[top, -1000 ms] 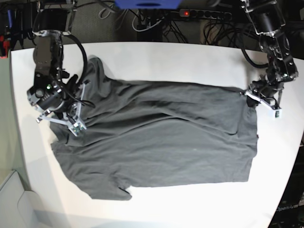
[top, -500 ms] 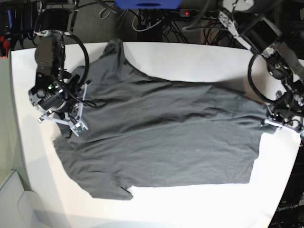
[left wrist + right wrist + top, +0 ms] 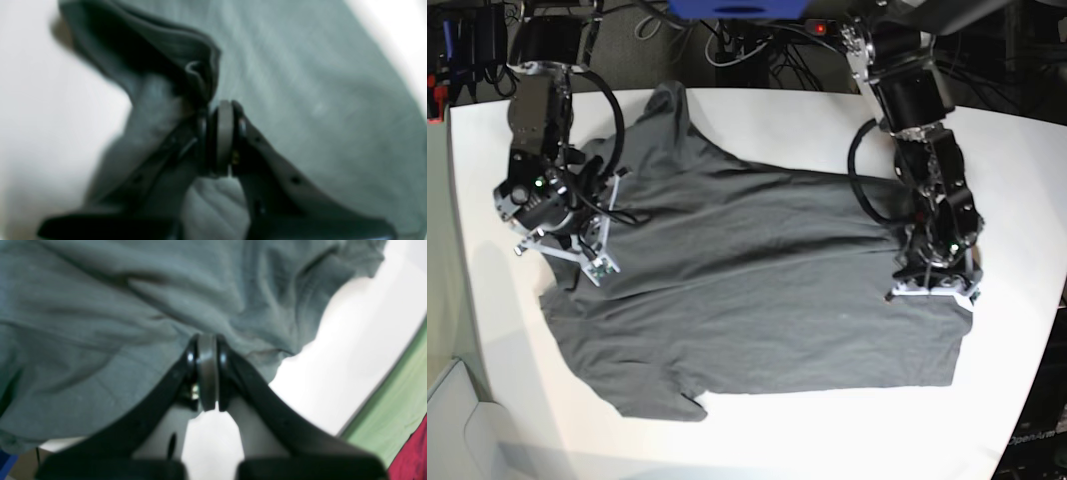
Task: Layout the t-shirt on the table in an organized manner, then fold the t-shirt properly
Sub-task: 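Hold the shirt with the right gripper while the left gripper pulls its side outward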
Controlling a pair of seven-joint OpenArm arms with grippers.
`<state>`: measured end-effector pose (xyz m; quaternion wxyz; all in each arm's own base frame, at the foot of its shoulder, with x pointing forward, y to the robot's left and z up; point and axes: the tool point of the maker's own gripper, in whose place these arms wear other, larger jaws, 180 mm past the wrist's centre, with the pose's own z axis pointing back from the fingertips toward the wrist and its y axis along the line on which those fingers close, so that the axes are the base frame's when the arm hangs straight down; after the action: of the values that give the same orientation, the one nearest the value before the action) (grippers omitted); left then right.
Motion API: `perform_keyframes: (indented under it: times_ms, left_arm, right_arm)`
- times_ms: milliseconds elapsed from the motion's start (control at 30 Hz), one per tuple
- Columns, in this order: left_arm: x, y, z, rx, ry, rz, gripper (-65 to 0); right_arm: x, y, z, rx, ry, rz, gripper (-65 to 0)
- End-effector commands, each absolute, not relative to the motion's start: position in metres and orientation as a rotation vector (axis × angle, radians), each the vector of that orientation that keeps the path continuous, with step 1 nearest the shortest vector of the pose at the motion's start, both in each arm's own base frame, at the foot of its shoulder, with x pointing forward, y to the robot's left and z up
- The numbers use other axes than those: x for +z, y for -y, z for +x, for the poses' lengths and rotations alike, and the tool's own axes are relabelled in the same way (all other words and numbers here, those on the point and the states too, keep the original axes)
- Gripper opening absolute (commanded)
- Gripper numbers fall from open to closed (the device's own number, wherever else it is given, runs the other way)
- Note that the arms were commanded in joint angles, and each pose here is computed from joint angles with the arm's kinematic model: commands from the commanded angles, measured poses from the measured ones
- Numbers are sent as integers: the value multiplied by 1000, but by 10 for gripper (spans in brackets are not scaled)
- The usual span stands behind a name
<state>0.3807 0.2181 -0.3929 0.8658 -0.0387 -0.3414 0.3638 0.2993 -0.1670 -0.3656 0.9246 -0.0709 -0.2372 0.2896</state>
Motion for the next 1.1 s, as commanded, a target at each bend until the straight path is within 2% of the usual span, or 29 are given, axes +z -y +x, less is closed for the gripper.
perform_keyframes:
  times_ms: [0,100,267,367,433,633,767,900,1067]
  left_arm:
    - [-376,-223,394,760,769,-78,-612]
    - [-387,-214,393,743,733,-83,-486]
    - [-398,-204,381,729,654,-110,-166]
    - [-388,-208,377,724,677,-107,-65]
    - [-378,-216,370,729,718,-91,-69]
    - [-331,-227,367,721,865,-78,-184]
    - [-317,-241,367,711,911,-39,-229]
    - [-332,-259,366,689,863,12,-263]
    - [-347,-278,360,681,815,60,-269]
  right_arm:
    - [-355,168,308,596,524,-163,-650]
    - [-357,168,305,595,517,-160,-650]
    - [-363,167,298,597,503,-149,-650]
    - [-363,167,298,597,501,-148,-650]
    - [-363,167,298,597,501,-148,-650]
    - [-363,165,298,597,503,-144,-650]
    - [-364,162,298,594,506,-135,-650]
    - [-363,161,298,594,508,-134,-650]
    - [-362,161,300,594,514,-135,-650]
